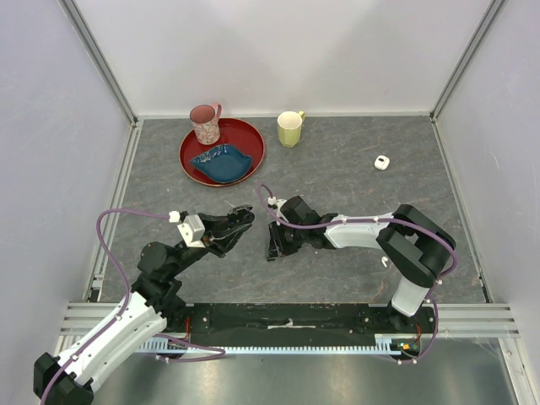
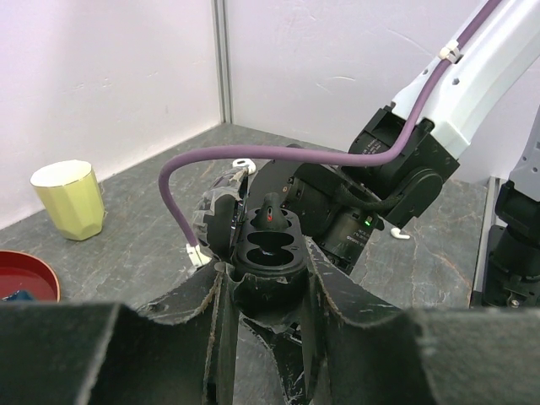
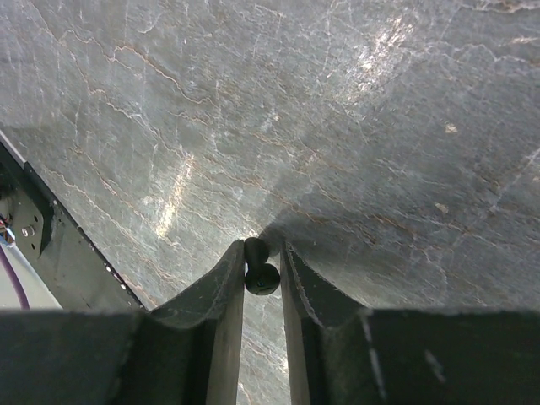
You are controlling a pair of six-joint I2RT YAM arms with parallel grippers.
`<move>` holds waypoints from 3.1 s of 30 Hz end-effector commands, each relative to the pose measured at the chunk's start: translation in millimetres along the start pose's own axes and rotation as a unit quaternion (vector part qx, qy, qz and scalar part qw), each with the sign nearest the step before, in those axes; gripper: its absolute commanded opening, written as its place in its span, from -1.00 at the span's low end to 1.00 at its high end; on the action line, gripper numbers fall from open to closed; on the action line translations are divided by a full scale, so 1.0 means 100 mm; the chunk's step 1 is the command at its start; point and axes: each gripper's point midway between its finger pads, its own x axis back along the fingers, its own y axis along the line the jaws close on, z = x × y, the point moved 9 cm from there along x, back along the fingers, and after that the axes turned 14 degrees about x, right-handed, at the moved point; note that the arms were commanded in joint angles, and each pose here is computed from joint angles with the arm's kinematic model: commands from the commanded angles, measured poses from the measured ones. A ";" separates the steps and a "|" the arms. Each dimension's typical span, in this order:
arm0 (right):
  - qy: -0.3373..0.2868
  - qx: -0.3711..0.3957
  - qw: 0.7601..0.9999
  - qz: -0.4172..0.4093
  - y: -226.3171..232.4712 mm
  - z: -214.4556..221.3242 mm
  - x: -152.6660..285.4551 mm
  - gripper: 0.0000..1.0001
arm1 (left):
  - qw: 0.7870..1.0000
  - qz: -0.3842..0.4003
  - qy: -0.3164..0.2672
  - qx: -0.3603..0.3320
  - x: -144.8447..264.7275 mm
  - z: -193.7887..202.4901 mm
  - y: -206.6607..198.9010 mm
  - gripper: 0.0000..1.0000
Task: Insert the wireless bluetooth earbuds into the charging case
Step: Adjust the earbud at the center of the board.
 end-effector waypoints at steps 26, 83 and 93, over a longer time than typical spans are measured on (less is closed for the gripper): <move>0.000 0.001 0.999 0.043 -0.07 0.07 0.12 -0.12 | 1.000 -0.006 -0.014 -0.002 -0.01 -0.02 0.01 -0.95; 0.007 0.142 0.990 -0.023 0.31 0.08 0.15 -0.22 | 0.999 -0.020 -0.026 0.005 -0.01 -0.02 0.03 -0.95; 0.015 0.155 0.988 0.004 0.25 0.08 0.13 -0.22 | 0.999 -0.021 -0.025 0.005 -0.01 -0.01 0.04 -0.95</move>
